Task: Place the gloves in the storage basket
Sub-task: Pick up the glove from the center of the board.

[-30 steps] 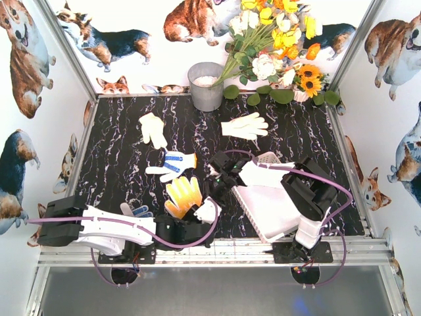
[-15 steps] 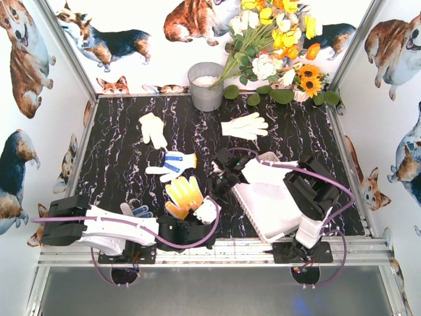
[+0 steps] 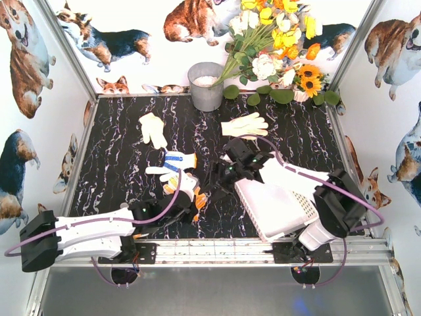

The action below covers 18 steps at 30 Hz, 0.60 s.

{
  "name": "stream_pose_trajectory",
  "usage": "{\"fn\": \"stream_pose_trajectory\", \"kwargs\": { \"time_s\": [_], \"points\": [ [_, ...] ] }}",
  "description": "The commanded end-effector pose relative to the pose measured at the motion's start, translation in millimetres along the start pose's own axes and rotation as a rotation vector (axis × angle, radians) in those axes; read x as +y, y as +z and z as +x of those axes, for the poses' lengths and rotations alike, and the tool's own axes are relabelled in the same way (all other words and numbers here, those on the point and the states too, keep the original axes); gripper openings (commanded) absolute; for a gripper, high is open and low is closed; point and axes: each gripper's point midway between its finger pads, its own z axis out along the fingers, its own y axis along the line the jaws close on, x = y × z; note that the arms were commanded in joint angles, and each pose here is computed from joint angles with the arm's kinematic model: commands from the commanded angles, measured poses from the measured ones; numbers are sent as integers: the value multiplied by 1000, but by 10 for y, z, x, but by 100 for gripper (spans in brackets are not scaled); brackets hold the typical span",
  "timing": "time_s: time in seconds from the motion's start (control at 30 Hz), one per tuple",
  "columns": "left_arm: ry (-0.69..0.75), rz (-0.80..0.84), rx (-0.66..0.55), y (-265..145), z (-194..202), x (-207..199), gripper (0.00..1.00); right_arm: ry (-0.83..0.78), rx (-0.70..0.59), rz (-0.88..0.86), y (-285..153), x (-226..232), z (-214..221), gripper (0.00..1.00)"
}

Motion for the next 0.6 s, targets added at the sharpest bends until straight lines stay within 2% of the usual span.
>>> {"fn": "stream_pose_trajectory", "kwargs": {
  "time_s": [0.0, 0.17, 0.23, 0.43, 0.57],
  "points": [
    [-33, 119, -5, 35, -157, -284, 0, 28, -125, -35, -98, 95, -111, 62],
    [-55, 119, -1, 111, -217, -342, 0, 61, -185, -9, -32, 63, -59, 63],
    [-67, 112, -5, 133, -251, -343, 0, 74, -223, 10, 0, 24, -55, 68],
    [-76, 107, -9, 159, -314, -361, 0, 100, -316, 52, -11, -128, -92, 72],
    [-76, 115, -8, 162, -323, -377, 0, 87, -317, 39, 63, -120, -80, 72]
  ]
}}
